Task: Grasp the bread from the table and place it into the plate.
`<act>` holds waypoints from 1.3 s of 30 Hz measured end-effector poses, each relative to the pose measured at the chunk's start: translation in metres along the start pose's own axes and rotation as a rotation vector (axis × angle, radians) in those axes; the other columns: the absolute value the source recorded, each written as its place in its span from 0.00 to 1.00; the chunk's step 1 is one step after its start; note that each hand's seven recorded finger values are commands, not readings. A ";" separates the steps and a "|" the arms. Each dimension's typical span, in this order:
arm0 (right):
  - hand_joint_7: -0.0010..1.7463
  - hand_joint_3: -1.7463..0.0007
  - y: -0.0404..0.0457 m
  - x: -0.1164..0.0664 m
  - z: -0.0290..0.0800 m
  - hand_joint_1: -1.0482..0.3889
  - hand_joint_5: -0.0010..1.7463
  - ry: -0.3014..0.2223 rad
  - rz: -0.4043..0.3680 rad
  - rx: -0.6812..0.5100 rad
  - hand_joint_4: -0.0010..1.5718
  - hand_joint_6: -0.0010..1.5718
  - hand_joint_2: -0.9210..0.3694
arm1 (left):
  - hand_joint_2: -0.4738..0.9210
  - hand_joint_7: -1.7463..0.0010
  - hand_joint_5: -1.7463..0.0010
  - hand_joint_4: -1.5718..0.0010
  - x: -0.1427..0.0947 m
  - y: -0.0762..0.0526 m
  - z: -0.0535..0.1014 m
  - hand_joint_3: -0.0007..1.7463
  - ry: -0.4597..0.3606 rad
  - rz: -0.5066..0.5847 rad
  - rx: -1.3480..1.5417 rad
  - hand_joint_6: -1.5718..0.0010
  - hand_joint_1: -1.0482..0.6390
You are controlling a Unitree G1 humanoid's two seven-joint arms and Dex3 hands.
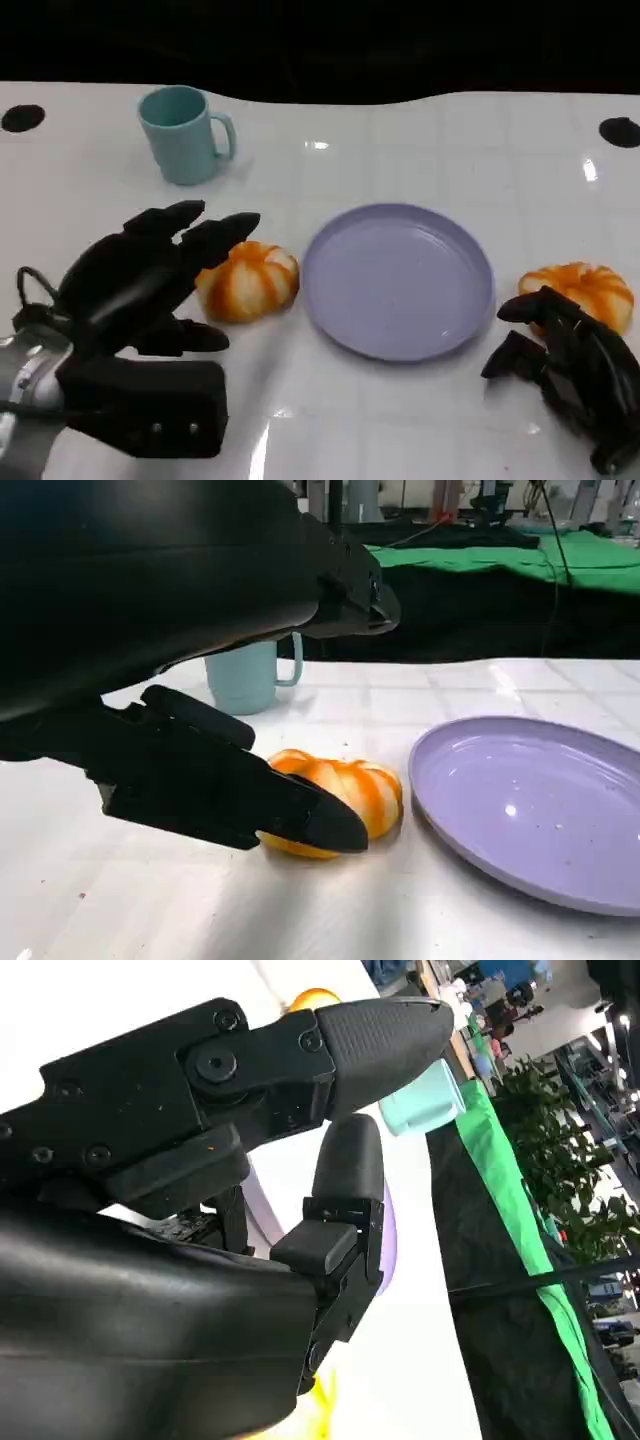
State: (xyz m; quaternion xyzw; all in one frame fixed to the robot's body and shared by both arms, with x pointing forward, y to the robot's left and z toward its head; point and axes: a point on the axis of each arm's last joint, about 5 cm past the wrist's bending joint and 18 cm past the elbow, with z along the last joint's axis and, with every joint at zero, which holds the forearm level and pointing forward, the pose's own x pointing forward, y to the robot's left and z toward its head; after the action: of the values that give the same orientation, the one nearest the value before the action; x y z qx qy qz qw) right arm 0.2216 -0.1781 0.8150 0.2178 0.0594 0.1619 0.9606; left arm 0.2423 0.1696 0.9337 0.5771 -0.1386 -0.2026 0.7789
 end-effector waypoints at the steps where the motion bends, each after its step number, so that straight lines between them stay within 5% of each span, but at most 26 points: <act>1: 0.71 0.87 0.0004 0.000 0.000 0.36 0.89 0.002 0.003 -0.001 0.43 0.40 0.00 | 0.91 1.00 1.00 1.00 0.004 0.000 0.001 0.00 0.010 -0.013 0.025 0.95 0.30; 12: 0.71 0.88 -0.0011 -0.001 0.001 0.35 0.89 -0.008 -0.003 -0.017 0.42 0.39 0.00 | 0.92 0.99 0.99 0.99 0.035 -0.009 0.004 0.00 0.040 -0.123 0.084 0.94 0.30; 22: 0.70 0.89 -0.0002 -0.002 0.001 0.35 0.89 -0.003 0.004 -0.001 0.41 0.39 0.00 | 0.92 0.99 0.99 0.98 0.074 -0.031 0.000 0.00 0.164 -0.254 0.041 0.93 0.29; 34: 0.72 0.88 -0.0008 -0.001 0.002 0.35 0.89 -0.001 0.008 0.006 0.42 0.38 0.00 | 0.92 1.00 0.98 0.97 0.085 -0.049 -0.003 0.00 0.223 -0.327 0.035 0.92 0.29; 37: 0.71 0.88 -0.0010 -0.001 0.002 0.35 0.89 -0.002 0.008 0.006 0.42 0.38 0.00 | 0.96 0.97 0.94 0.86 0.087 -0.048 -0.003 0.01 0.227 -0.331 0.025 0.83 0.39; 39: 0.71 0.87 -0.0010 -0.002 0.002 0.34 0.89 -0.003 0.008 0.001 0.42 0.38 0.00 | 0.99 0.92 0.88 0.72 0.088 -0.050 -0.001 0.05 0.224 -0.341 0.001 0.67 0.42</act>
State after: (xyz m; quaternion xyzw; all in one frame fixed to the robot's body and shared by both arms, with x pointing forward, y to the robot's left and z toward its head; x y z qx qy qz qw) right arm 0.2207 -0.1801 0.8161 0.2190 0.0569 0.1654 0.9599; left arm 0.3123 0.1159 0.8842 0.6114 0.0484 -0.2661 0.7436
